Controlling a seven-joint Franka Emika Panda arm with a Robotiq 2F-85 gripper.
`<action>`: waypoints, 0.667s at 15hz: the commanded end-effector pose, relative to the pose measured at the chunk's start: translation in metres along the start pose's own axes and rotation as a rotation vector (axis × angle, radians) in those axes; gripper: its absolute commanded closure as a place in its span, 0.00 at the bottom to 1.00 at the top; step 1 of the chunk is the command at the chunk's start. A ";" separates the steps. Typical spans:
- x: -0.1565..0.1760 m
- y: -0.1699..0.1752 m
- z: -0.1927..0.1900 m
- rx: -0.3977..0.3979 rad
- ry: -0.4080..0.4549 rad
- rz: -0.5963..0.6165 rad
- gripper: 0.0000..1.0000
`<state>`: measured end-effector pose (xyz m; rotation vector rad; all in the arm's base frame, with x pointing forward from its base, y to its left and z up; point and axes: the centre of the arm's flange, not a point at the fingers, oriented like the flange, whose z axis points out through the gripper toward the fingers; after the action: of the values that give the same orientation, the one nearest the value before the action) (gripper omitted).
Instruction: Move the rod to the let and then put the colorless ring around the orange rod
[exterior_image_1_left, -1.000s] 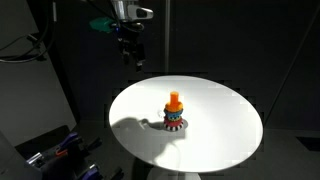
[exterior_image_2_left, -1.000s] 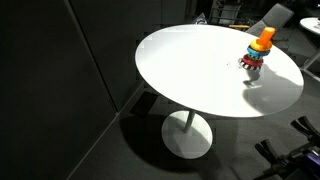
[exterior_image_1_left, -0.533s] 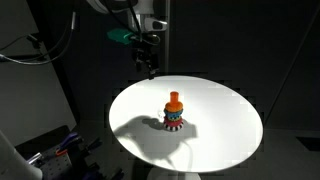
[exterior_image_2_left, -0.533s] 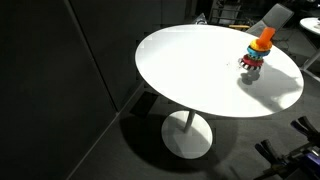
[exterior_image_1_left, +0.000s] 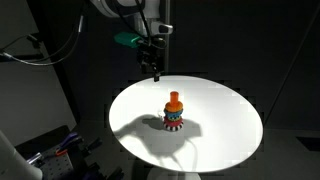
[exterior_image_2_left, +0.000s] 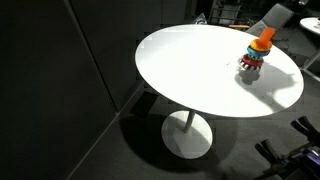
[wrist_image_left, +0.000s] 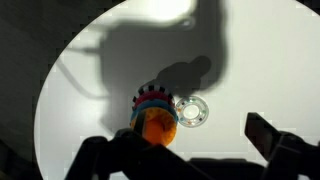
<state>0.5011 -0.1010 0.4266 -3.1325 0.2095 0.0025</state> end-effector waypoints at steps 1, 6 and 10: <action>0.000 0.000 0.000 0.000 0.000 0.000 0.00; 0.018 0.003 0.003 0.007 0.074 0.033 0.00; 0.040 0.005 0.016 -0.003 0.127 0.041 0.00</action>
<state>0.5194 -0.1042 0.4183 -3.1424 0.2324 -0.1507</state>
